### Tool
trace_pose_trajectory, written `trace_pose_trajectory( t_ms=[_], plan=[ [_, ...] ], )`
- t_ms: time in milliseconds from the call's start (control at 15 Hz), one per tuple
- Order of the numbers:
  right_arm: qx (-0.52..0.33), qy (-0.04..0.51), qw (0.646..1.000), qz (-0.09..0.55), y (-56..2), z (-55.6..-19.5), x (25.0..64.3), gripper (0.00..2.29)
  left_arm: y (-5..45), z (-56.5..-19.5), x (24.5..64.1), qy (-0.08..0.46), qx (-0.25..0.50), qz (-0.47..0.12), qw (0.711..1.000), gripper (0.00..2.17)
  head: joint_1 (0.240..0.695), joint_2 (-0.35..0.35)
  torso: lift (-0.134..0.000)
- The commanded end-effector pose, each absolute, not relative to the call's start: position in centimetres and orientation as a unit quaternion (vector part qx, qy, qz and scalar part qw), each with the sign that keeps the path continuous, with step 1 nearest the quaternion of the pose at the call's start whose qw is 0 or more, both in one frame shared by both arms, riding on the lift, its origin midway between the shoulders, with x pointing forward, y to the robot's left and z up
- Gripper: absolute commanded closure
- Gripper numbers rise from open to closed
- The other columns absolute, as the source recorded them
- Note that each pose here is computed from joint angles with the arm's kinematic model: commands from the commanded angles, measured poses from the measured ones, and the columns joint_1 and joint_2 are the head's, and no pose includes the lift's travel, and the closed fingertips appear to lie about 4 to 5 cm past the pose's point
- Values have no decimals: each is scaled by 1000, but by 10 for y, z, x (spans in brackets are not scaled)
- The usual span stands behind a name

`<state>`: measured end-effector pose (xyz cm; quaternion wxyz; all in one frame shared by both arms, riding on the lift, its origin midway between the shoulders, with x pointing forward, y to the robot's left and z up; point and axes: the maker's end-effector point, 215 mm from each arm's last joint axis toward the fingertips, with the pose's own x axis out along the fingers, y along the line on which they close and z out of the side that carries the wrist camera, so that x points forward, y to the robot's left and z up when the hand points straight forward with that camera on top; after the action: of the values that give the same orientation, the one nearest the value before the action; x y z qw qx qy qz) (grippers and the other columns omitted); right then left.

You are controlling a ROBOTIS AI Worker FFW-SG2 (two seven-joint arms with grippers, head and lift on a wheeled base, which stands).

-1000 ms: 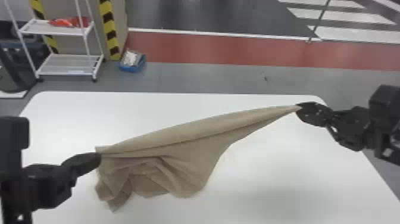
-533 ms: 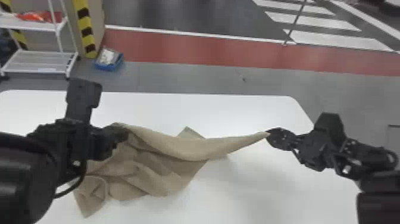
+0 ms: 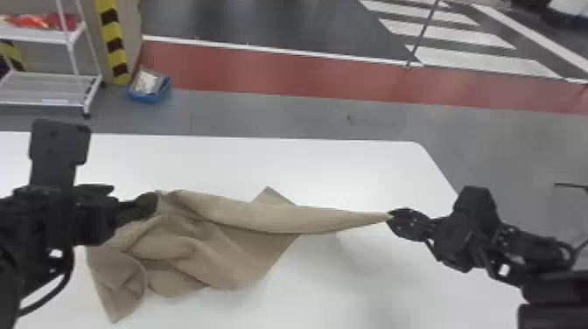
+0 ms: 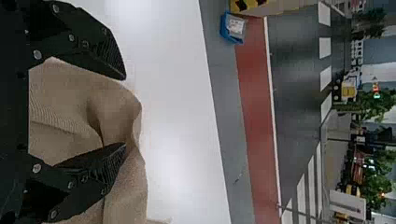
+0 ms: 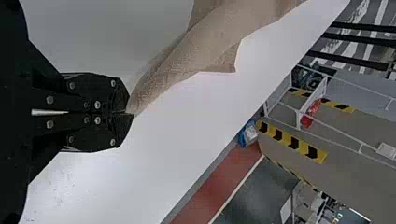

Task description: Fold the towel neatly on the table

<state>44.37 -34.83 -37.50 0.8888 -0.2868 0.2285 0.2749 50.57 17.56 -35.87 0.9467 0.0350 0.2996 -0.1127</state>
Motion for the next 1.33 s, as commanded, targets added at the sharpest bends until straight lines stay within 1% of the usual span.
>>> trace_pose_trajectory(
  t_ms=[0,67,200,267,333,467,667,733,800,867,933,1000,1067,1133,1267],
  plan=[
    [-287,228,889,276,-346,-374,442,1359,219,-377,473,341,16,-88,936,43,695,-208,-124],
    [-287,228,889,275,-347,-374,442,1362,221,-381,458,344,10,-92,934,80,695,-193,-124],
    [-286,230,890,271,-350,-375,444,1359,209,-391,435,329,13,-114,937,107,695,-166,-124],
    [-286,230,890,271,-351,-375,444,1359,203,-397,427,325,14,-120,938,134,695,-167,-124],
    [-285,232,889,272,-351,-378,442,1359,203,-399,424,316,17,-118,941,134,695,-173,-124],
    [-284,234,889,274,-350,-380,440,1359,217,-400,425,293,31,-89,952,144,695,-183,-124],
    [-282,234,890,272,-352,-380,441,1362,222,-412,424,304,20,-90,948,167,695,-171,-124],
    [-283,232,890,272,-352,-378,442,1359,218,-415,424,307,11,-100,946,262,695,-169,-124],
    [-281,231,891,272,-351,-378,443,1359,215,-420,424,311,5,-111,944,451,695,-171,-124],
    [-279,231,891,272,-350,-379,443,1359,214,-424,423,315,2,-116,942,748,695,-174,-124],
    [-280,230,892,272,-350,-377,444,1359,214,-418,428,301,3,-117,946,1160,695,-178,-124],
    [-278,228,893,271,-350,-376,445,1359,215,-406,436,275,5,-118,954,1663,695,-179,-124],
    [-277,228,894,267,-353,-376,447,1362,216,-401,438,268,-7,-120,956,2071,695,-177,-124],
    [-274,228,897,262,-358,-376,447,1359,220,-396,440,262,-24,-120,957,2142,695,-174,-124],
    [-282,220,898,255,-362,-372,449,1359,232,-384,445,254,-28,-112,960,2142,695,-174,-124]
  ],
)
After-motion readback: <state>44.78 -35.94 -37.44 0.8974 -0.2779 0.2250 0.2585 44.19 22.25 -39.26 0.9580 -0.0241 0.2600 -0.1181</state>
